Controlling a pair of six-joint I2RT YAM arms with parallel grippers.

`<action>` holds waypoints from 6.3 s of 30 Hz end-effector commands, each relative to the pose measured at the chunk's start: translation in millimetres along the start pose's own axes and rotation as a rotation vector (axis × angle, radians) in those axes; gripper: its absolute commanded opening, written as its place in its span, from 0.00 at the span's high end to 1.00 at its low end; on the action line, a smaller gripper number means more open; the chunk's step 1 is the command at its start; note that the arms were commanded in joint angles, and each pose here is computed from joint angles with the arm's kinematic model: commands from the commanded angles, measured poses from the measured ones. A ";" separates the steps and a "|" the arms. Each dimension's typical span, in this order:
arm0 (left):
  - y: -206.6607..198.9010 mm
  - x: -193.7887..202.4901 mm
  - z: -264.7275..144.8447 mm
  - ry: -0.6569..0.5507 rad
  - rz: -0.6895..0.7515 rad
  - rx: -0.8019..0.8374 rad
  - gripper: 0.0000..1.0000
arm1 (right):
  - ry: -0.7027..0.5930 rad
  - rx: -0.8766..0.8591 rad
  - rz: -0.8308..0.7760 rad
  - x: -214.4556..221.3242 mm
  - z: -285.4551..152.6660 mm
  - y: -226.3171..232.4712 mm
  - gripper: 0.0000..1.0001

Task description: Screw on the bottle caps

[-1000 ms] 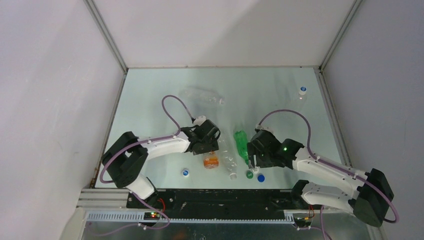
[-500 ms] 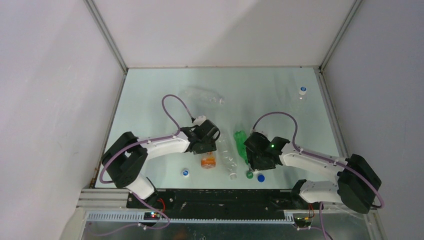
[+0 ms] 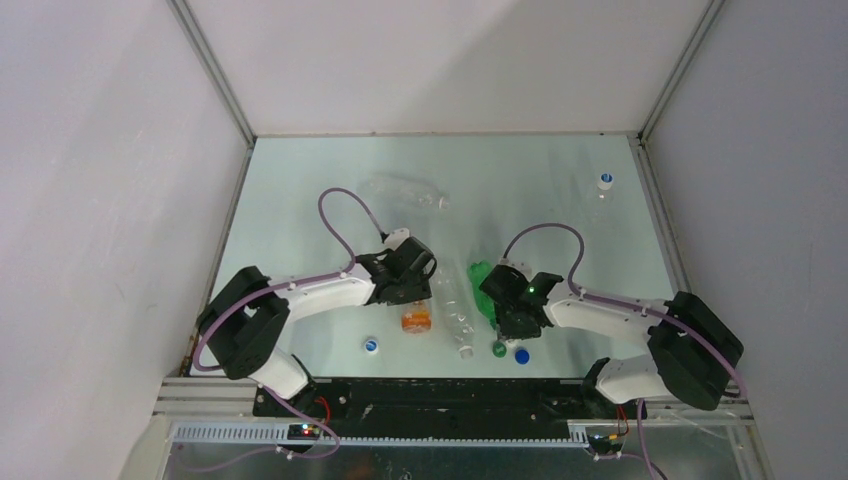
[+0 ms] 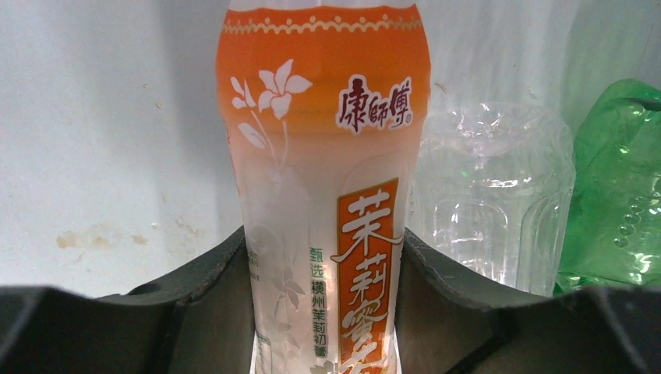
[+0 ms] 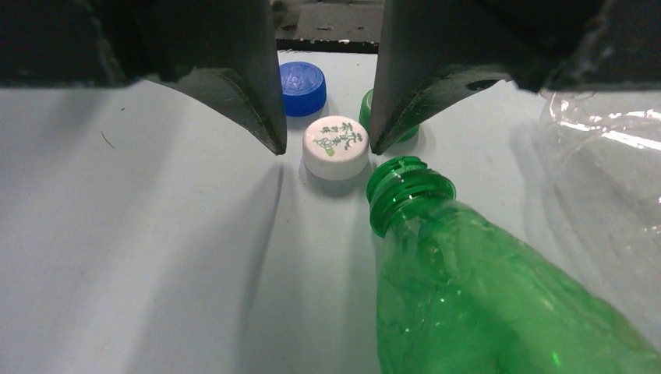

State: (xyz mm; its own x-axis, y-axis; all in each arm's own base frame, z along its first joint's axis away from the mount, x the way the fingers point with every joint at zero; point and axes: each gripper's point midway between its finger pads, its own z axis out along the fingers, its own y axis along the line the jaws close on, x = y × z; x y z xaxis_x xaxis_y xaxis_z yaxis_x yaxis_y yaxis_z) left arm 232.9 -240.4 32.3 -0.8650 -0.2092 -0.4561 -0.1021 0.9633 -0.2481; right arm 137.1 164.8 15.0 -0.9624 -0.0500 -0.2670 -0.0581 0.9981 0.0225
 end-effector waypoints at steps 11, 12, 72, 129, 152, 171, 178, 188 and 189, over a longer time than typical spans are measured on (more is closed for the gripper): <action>0.7 -10.6 -0.9 -0.033 0.003 0.032 0.53 | 0.000 0.075 0.036 2.7 19.0 -0.5 0.63; 0.9 -11.5 -1.3 -0.036 0.003 0.032 0.53 | 0.007 0.072 0.036 4.4 19.7 0.0 0.70; 5.3 -134.9 -196.8 -0.994 0.743 0.315 0.59 | -0.067 0.017 0.131 -22.0 -2.0 -12.6 0.45; -53.3 -81.1 -164.6 -0.724 1.279 0.714 0.69 | -0.780 -0.554 -0.414 -121.0 -207.2 30.8 1.00; -69.7 -57.9 -179.4 -0.504 1.431 1.002 0.67 | -1.043 -0.884 -0.985 -121.5 -284.2 52.7 1.00; -69.4 -51.3 -204.5 -0.469 1.496 1.018 0.68 | -1.104 -1.018 -1.136 -110.2 -304.3 72.4 1.00; -69.4 -45.5 -207.2 -0.449 1.505 1.028 0.68 | -1.126 -1.009 -1.170 -105.8 -306.8 71.5 1.00; -72.2 -42.1 -216.1 -0.447 1.527 1.047 0.68 | -1.133 -1.030 -1.222 -101.5 -306.3 80.0 1.00; -72.6 -41.7 -216.5 -0.444 1.528 1.049 0.68 | -1.129 -1.033 -1.231 -100.2 -305.1 81.2 1.00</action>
State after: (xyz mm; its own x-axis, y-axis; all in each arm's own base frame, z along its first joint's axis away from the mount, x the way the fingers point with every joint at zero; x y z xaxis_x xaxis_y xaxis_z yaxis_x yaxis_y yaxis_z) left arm 173.8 -260.9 227.4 0.2023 0.4669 -0.8609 0.9790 -0.0740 0.1899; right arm 152.5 234.5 320.6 0.1939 -0.1548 -0.9687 -0.9768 0.0606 -0.2052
